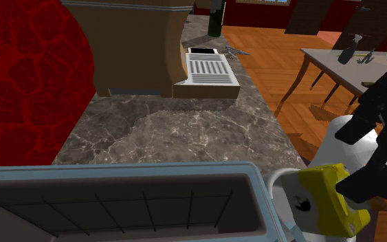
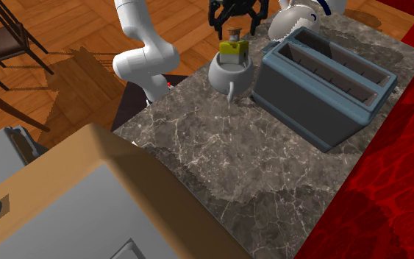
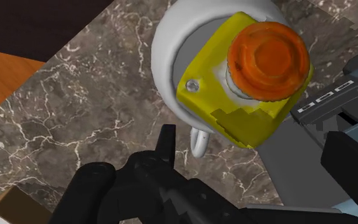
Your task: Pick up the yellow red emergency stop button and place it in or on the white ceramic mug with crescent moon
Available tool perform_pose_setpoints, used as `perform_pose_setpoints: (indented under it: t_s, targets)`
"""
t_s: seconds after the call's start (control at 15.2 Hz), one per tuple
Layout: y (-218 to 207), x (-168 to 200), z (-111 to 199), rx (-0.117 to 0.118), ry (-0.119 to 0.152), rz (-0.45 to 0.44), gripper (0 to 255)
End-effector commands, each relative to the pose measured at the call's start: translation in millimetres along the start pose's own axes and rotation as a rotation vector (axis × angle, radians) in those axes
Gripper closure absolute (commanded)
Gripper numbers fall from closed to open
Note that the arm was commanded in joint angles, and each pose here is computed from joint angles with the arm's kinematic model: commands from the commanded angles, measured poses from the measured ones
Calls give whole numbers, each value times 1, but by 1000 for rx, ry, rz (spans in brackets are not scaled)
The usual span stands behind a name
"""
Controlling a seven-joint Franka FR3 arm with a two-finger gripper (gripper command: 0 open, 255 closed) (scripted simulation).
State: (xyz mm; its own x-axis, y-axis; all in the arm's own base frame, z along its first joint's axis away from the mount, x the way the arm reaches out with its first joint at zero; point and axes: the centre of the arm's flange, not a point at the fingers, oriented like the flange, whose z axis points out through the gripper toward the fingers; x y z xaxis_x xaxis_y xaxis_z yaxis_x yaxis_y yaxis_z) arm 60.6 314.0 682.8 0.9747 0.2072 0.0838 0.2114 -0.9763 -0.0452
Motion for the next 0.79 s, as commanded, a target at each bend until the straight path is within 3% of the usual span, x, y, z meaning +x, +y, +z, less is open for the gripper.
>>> perform_pose_setpoints:
  t_s: [0.0, 0.26, 0.73]
  targets:
    - [0, 1, 0, 0, 0, 0, 0]
    - [0, 1, -50, 0, 0, 0, 0]
    - [0, 1, -50, 0, 0, 0, 0]
